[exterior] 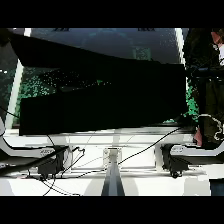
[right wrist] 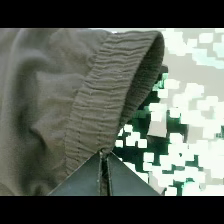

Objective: Fold the clothes and pants, and hang the long-sleeved shirts on hangers.

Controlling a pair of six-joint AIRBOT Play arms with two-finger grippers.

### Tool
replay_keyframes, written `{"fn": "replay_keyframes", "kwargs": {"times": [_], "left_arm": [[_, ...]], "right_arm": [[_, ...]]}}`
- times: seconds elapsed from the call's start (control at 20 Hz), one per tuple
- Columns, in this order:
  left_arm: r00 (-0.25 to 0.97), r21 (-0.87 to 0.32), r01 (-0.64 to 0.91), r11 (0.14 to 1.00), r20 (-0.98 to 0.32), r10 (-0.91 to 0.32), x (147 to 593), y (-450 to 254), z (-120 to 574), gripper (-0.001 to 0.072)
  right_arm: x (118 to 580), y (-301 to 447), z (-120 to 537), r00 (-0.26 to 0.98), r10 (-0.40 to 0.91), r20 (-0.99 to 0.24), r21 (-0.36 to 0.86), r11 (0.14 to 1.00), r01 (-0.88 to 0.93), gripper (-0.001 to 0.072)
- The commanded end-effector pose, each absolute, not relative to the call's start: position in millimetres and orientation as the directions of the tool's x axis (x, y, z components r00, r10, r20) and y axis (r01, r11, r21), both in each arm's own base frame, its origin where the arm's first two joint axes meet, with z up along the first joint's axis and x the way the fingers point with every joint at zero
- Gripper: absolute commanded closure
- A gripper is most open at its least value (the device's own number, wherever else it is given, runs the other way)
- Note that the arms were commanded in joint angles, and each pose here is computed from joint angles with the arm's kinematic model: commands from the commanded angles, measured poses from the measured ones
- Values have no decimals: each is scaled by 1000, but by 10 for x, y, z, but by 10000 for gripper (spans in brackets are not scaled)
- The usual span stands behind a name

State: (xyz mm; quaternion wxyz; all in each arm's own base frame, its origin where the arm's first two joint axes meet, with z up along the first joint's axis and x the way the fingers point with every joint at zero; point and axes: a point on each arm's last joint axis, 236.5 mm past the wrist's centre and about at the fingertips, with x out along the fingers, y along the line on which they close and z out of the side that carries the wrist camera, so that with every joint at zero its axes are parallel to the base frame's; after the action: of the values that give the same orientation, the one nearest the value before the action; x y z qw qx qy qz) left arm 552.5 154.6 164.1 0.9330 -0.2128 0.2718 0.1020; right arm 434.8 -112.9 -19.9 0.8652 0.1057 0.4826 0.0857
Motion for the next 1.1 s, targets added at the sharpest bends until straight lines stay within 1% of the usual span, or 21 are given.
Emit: {"fn": "replay_keyframes", "kwargs": {"times": [0.0, 0.05, 0.1, 0.15, 0.2, 0.25, 0.3, 0.35, 0.45, 0.8, 0.85, 0.9, 0.95, 1.0, 1.05], "left_arm": [[804, -335, -316, 888, -591, 63, 5441, 1525, 1709, 697], [698, -258, -353, 900, -713, 69, 5224, 1575, 1359, 696], [536, -151, -382, 912, -840, 86, 4912, 1647, 943, 696], [379, -50, -364, 930, -920, 99, 4625, 1712, 611, 696], [233, 23, -326, 945, -967, 104, 4355, 1792, 355, 696], [118, 62, -294, 954, -988, 101, 4152, 1868, 151, 696], [59, 78, -285, 955, -993, 99, 4056, 1941, 14, 695], [34, 78, -298, 951, -995, 92, 4024, 2005, -98, 694], [28, 75, -308, 948, -996, 87, 4050, 2072, -234, 694], [198, 97, -311, 946, -966, 164, 4467, 2262, -198, 689], [201, 97, -310, 946, -966, 165, 4476, 2263, -193, 642], [200, 97, -310, 946, -966, 165, 4476, 2260, -196, 454], [201, 97, -310, 946, -966, 165, 4477, 2260, -195, 188], [200, 98, -310, 946, -966, 165, 4474, 2260, -194, 29], [195, 97, -311, 945, -967, 164, 4460, 2264, -197, 33]], "right_arm": [[4345, -1122, -199, 518, 253, -817, 268, 962, -46, 693], [4337, -1116, -203, 514, 256, -818, 271, 961, -47, 694], [4327, -1103, -204, 510, 261, -820, 274, 960, -51, 693], [4310, -1088, -210, 503, 268, -822, 280, 959, -54, 693], [4298, -1076, -214, 498, 273, -823, 283, 957, -56, 693], [4292, -1069, -213, 496, 276, -823, 286, 957, -57, 694], [4292, -1066, -215, 495, 277, -824, 286, 956, -58, 693], [4292, -1069, -213, 496, 276, -824, 286, 957, -57, 693], [4292, -1069, -213, 496, 276, -824, 286, 957, -57, 693], [4299, -1074, -213, 498, 273, -823, 284, 957, -56, 693], [4299, -1076, -213, 498, 273, -823, 284, 957, -56, 694], [4299, -1076, -213, 498, 273, -823, 284, 957, -56, 694], [4299, -1076, -213, 498, 273, -823, 284, 957, -56, 693], [4299, -1076, -213, 498, 273, -823, 284, 957, -56, 693], [4299, -1076, -213, 498, 273, -823, 284, 957, -56, 693]]}}
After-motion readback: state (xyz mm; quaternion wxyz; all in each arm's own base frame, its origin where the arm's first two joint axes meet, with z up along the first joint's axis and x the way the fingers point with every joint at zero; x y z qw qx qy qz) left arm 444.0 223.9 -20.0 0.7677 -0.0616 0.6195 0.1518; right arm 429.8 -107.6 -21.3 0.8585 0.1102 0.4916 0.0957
